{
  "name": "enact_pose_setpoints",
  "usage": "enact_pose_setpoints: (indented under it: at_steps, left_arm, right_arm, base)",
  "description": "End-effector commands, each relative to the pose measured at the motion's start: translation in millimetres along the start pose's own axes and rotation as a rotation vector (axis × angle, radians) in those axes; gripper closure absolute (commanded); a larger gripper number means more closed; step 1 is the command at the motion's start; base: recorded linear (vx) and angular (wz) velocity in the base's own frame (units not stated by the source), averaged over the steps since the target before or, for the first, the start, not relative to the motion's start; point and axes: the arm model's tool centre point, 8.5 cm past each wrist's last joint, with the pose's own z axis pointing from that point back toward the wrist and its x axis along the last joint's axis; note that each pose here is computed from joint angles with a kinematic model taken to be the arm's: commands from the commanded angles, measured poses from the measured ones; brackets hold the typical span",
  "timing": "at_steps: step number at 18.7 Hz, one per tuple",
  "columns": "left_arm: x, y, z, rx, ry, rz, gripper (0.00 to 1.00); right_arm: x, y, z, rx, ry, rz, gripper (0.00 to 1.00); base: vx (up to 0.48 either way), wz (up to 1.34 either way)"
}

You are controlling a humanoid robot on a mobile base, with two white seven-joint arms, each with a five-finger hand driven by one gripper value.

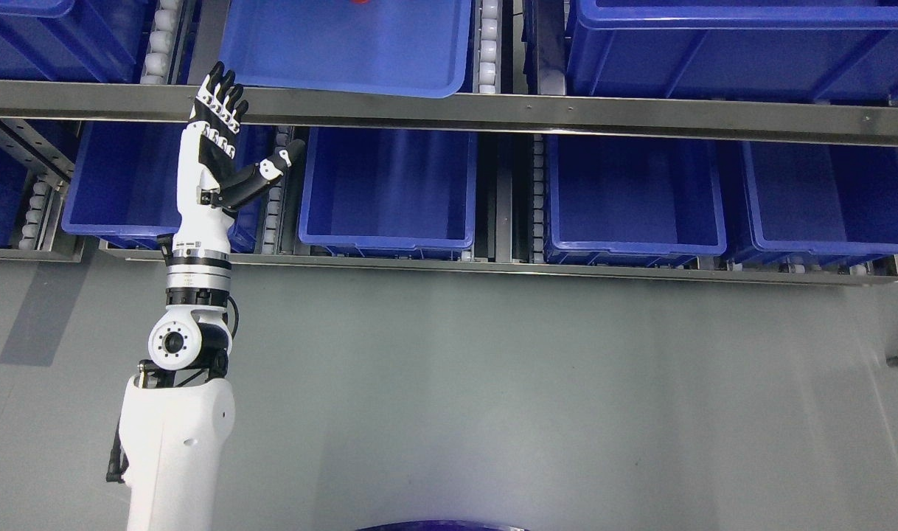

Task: Grab orange capacitor from left shelf to right desk
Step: 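Reach the left hand into the upper blue bin toward the orange capacitor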

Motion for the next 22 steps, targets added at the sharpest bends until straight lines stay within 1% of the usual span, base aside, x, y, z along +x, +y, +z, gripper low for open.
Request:
enact_pose_setpoints:
  at_steps: [1,5,7,9,12,13,15,17,19,22]
  left_arm:
    - [2,-6,-20,-0.032,-0.006,-0.009,0.00]
    - [-6,-9,-27,-0.041,0.016,-0.009,0.00]
    - [-11,-12,-36,-0.054,0.034,-0.045,0.00]
    - [-18,-12,-45,-0.062,0.056,-0.092,0.00]
    - [-29,-14,-58,-0.066,0.094,-0.096,0.02]
    - [-37,-20,-61,-0.091,0.119,-0.097,0.02]
    - [-53,-27,-57,-0.153,0.168,-0.092,0.03]
    - [-57,-32,-54,-0.213,0.183,-0.090,0.04]
    - [-65,-29,-50,-0.220,0.219,-0.129,0.05]
    - [-67,-27,-48,-0.216,0.224,-0.136,0.05]
  right_arm:
    - [-14.0,-11,0,-0.015,0.011,-0.013,0.00]
    - [-14.0,-11,0,-0.017,0.011,-0.011,0.00]
    - [-14.0,-11,0,-0.017,0.011,-0.011,0.00]
    - [-14.0,-11,0,-0.015,0.011,-0.013,0.00]
    - [-14.0,-11,0,-0.017,0.011,-0.011,0.00]
    - [-14.0,-11,0,-0.015,0.011,-0.013,0.00]
    - [-14.0,-11,0,-0.017,0.011,-0.011,0.00]
    - [-14.0,-11,0,-0.017,0.011,-0.013,0.00]
    - [-14.0,-11,0,-0.017,0.011,-0.011,0.00]
    - [-14.0,-11,0,-0.017,0.011,-0.011,0.00]
  base:
    - [0.133,0.00]
    - [0.143,-0.02]
    - [0.200,-0.03]
    - [0.210,-0.03]
    - [0.232,-0.03]
    - [0.245,-0.01]
    - [0.230,0.00]
    - [0.266,0.01]
    - [0.230,0.03]
    - [0.149,-0.03]
